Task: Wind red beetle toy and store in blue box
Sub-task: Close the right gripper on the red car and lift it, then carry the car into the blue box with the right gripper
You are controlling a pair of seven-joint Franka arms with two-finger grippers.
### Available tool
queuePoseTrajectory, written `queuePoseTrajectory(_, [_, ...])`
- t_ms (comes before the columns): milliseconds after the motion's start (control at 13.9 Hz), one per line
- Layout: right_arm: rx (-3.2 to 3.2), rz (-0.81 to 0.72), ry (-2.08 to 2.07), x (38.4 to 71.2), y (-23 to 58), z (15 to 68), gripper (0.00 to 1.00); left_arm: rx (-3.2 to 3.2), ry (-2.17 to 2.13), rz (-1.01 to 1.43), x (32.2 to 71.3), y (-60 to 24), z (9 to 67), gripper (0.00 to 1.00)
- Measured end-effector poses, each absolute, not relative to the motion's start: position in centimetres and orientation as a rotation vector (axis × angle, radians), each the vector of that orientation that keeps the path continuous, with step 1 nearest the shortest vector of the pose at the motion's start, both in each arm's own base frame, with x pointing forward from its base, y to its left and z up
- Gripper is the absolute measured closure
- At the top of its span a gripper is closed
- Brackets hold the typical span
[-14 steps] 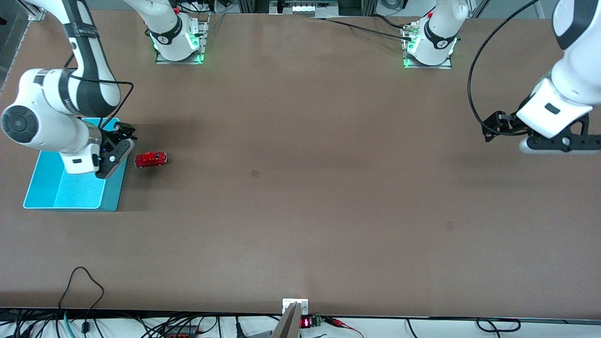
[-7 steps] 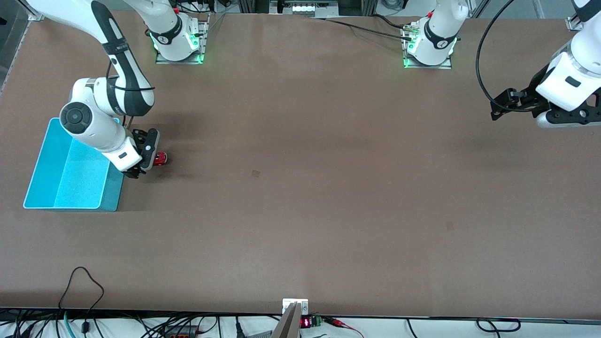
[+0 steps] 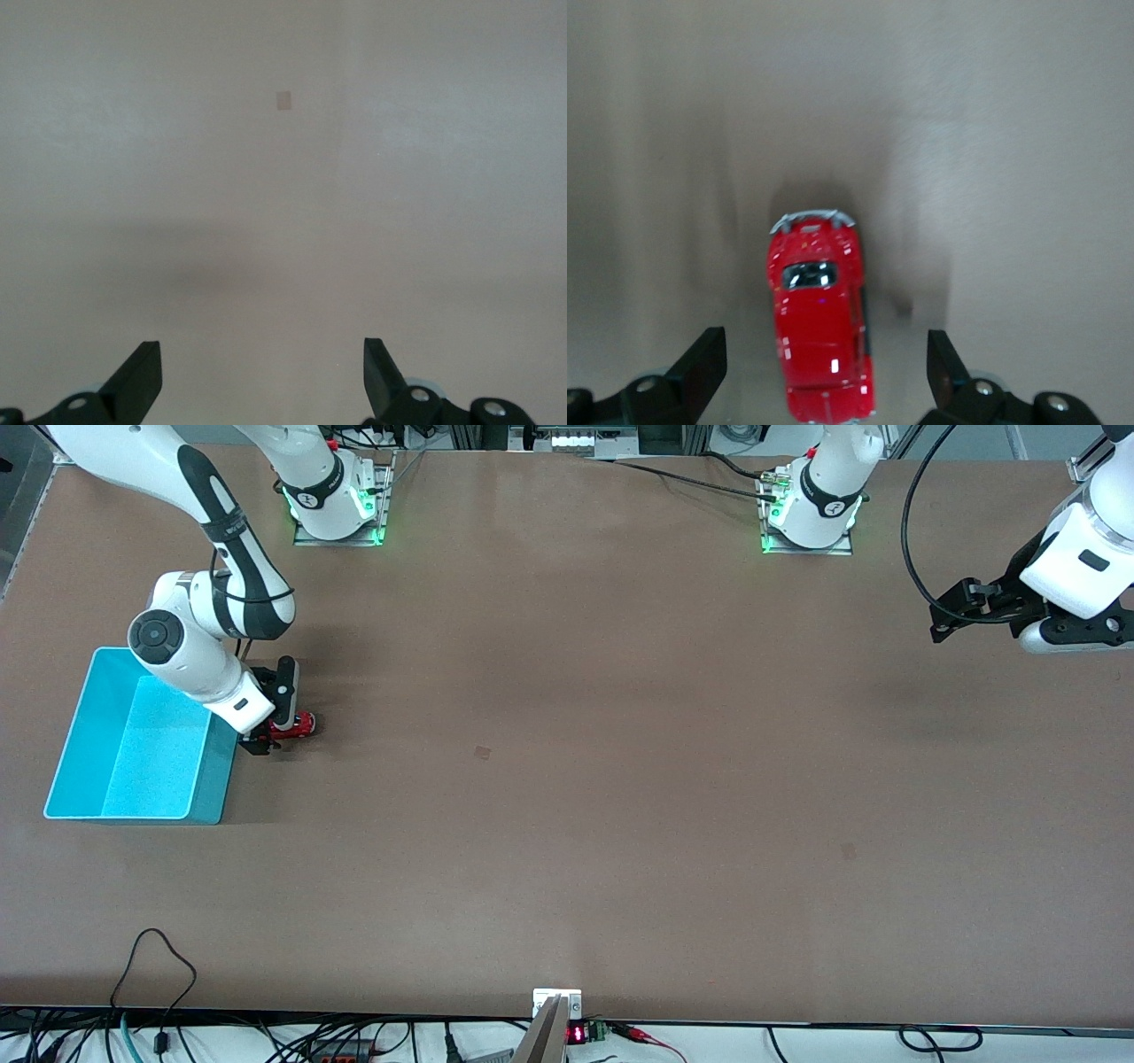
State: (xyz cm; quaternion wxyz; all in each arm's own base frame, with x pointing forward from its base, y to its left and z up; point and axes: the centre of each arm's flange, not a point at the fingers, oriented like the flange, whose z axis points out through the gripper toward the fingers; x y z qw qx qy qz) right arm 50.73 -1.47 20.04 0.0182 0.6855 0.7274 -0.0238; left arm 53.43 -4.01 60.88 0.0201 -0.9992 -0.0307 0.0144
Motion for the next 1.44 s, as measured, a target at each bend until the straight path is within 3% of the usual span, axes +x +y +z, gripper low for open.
queuePoseTrajectory(431, [2.094, -0.042, 2.291, 49.2, -0.2, 18.6, 0.0, -3.1, -0.087, 0.037, 53.5, -4.3, 61.1, 0.0])
queuePoseTrajectory(646, [2.09, -0.035, 2.29, 49.2, -0.2, 18.4, 0.34, -3.1, -0.088, 0.038, 53.5, -4.3, 61.1, 0.0])
queuePoseTrajectory(789, [2.086, -0.026, 2.285, 49.4, -0.2, 18.6, 0.51, -3.1, -0.089, 0.038, 53.5, -4.2, 61.1, 0.0])
queuePoseTrajectory(1148, [2.217, 0.034, 2.135, 50.6, 1.7, 19.7, 0.52, -3.1, -0.092, 0.039, 53.5, -4.1, 61.0, 0.0])
queuePoseTrajectory(1435, [2.57, 0.1, 1.66, 54.4, 4.1, 25.5, 0.52, -3.1, -0.093, 0.038, 53.5, -4.1, 61.1, 0.0])
